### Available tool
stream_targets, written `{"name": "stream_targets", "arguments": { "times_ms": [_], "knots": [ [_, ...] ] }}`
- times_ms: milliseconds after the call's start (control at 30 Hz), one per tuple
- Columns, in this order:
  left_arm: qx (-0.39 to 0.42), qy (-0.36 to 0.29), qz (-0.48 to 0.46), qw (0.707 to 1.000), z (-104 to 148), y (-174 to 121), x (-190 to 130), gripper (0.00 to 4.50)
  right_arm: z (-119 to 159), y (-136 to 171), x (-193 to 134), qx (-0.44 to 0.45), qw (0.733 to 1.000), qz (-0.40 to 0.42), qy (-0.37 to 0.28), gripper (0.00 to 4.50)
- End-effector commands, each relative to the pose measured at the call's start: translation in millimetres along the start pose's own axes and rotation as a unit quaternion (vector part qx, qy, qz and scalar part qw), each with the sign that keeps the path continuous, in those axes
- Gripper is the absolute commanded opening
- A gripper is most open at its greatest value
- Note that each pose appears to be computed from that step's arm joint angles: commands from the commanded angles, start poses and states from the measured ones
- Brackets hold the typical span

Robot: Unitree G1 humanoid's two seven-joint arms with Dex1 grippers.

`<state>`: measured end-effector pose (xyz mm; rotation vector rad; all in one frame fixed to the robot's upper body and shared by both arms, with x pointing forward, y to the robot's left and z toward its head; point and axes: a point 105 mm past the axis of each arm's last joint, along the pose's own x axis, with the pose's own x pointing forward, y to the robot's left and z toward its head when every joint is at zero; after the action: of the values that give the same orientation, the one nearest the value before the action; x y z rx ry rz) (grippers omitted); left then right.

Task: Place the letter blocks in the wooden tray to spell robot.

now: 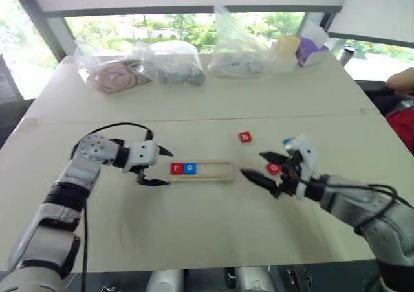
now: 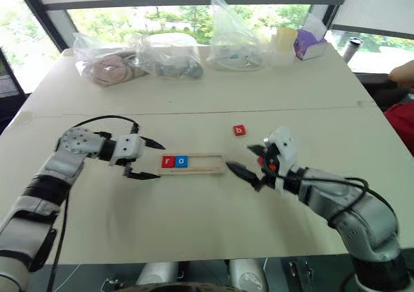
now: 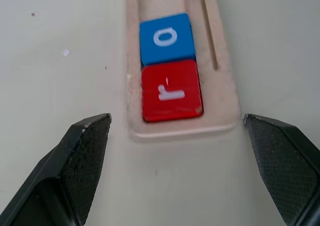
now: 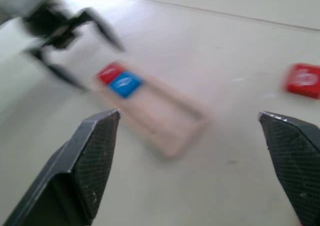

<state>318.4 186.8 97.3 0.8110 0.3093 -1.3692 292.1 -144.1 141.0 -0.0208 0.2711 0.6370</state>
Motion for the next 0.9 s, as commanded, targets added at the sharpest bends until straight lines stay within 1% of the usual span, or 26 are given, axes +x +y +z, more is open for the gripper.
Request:
{"name": "stream_targets", "arguments": {
  "times_ms": [33, 100, 167, 267, 400, 500, 567, 633, 733, 767, 833, 900],
  "knots": [
    [-0.094, 0.02, 0.023, 0.995, -13, -10, -41, 4.45, 1, -22, 32, 0.014, 0.995, -0.101, 0.006, 4.5],
    [-0.132, 0.008, 0.06, 0.989, -10, -7, -55, 4.45, 1, -29, 49, 0.045, 0.989, -0.14, 0.012, 4.5],
    [-0.151, -0.015, 0.111, 0.982, -3, 3, -64, 4.45, 4, -32, 61, 0.048, 0.985, -0.163, 0.014, 4.5],
    [-0.176, -0.065, 0.183, 0.965, 14, 14, -75, 4.45, 6, -29, 81, 0.047, 0.983, -0.175, 0.023, 4.5],
    [-0.204, -0.115, 0.218, 0.948, 33, 6, -74, 4.45, 1, -28, 95, 0.04, 0.981, -0.183, 0.046, 4.5],
    [-0.214, -0.119, 0.231, 0.942, 37, -2, -70, 4.45, -3, -29, 100, 0.038, 0.98, -0.188, 0.058, 4.5],
    [-0.218, -0.118, 0.242, 0.938, 37, -5, -68, 4.5, -7, -34, 102, 0.029, 0.977, -0.202, 0.069, 3.95],
    [-0.22, -0.118, 0.249, 0.936, 37, -5, -67, 4.5, -9, -38, 104, 0.022, 0.975, -0.208, 0.074, 3.18],
    [-0.218, -0.113, 0.264, 0.933, 35, -3, -66, 4.5, -8, -39, 109, 0.017, 0.975, -0.208, 0.073, 1.5],
    [-0.216, -0.112, 0.265, 0.933, 35, -2, -64, 4.5, -6, -40, 110, 0.01, 0.976, -0.208, 0.071, 1.15],
    [-0.215, -0.119, 0.259, 0.934, 39, -1, -60, 4.5, 2, -38, 110, -0.002, 0.977, -0.205, 0.059, 1.17],
    [-0.207, -0.127, 0.245, 0.939, 45, 0, -53, 4.5, 18, -42, 100, -0.023, 0.974, -0.222, 0.03, 1.17]
  ]
}}
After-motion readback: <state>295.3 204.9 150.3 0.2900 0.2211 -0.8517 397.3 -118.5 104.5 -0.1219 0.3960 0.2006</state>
